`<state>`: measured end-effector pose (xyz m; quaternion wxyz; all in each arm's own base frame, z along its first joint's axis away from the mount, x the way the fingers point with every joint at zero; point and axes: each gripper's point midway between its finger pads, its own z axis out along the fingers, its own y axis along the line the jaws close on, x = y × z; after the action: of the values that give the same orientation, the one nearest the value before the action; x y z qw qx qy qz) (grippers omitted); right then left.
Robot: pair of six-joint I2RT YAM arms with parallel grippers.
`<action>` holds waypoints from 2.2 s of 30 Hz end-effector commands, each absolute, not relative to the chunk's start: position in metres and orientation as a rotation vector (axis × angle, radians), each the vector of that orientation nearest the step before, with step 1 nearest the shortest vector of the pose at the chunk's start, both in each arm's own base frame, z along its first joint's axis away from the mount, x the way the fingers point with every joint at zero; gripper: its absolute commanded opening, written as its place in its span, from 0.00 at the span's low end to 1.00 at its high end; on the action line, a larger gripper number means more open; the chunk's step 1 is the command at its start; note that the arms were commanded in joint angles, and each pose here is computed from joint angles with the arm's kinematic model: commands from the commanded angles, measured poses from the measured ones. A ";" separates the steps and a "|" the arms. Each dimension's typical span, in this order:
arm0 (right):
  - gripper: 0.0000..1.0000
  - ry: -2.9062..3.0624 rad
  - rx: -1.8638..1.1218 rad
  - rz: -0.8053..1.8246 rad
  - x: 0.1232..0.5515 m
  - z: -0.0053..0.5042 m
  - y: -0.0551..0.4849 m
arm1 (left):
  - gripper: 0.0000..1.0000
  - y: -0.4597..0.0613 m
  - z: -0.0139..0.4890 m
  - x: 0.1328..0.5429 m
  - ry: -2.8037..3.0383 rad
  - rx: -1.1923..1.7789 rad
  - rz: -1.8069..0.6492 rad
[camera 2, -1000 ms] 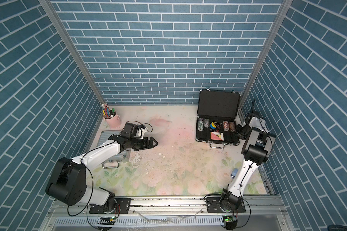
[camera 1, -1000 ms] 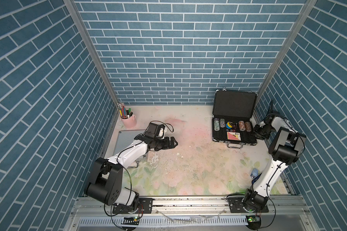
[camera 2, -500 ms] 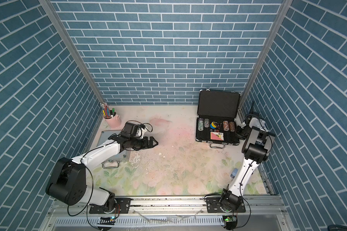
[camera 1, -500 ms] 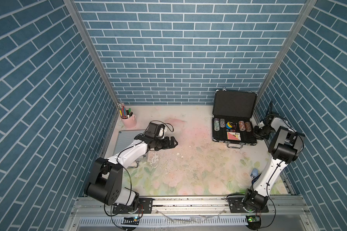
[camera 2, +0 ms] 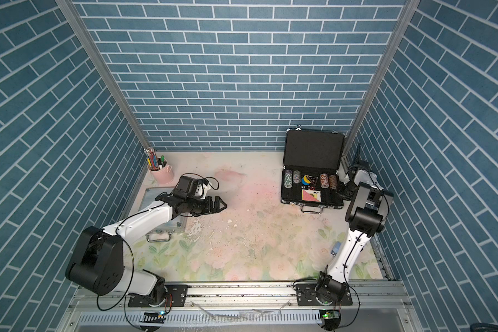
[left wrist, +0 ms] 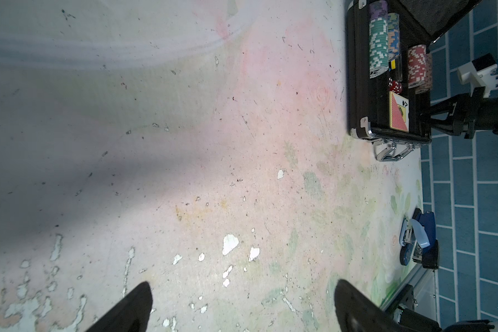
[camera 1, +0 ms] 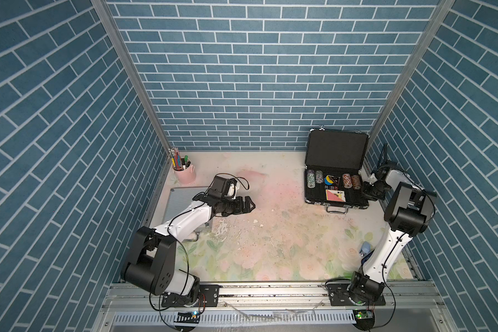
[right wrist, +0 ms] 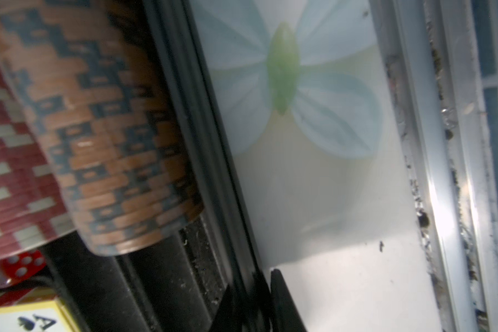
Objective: Close the poker set cases
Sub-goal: Move the poker set case to the center of the board.
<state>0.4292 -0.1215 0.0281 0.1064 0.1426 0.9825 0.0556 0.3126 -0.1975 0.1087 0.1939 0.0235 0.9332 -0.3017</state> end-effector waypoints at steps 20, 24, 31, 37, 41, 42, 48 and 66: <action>0.00 3.255 0.134 0.336 0.337 0.006 0.046 | 1.00 -0.190 0.115 0.292 2.596 0.086 -0.833; 0.00 3.285 0.067 0.306 0.319 0.003 0.064 | 1.00 -0.188 0.114 0.290 2.596 0.088 -0.830; 0.00 3.318 -0.026 0.266 0.289 0.002 0.086 | 1.00 -0.186 0.112 0.286 2.601 0.099 -0.815; 0.00 3.335 -0.112 0.245 0.270 0.005 0.105 | 1.00 -0.191 0.110 0.285 2.610 0.142 -0.785; 0.00 3.347 -0.195 0.215 0.258 0.007 0.117 | 1.00 -0.197 0.106 0.288 2.621 0.179 -0.758; 0.00 3.351 -0.210 0.203 0.254 0.007 0.119 | 1.00 -0.199 0.105 0.289 2.623 0.192 -0.751; 0.00 3.358 -0.290 0.183 0.236 0.009 0.133 | 1.00 -0.211 0.097 0.301 2.641 0.270 -0.682; 0.00 3.344 -0.364 0.175 0.216 0.014 0.144 | 0.75 -0.210 0.047 0.328 2.751 0.299 -0.407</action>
<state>0.2835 0.1447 0.0284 0.0102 -0.0291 0.9982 0.0517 0.3261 -0.2171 0.0540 0.1717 0.1103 0.9639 -0.1709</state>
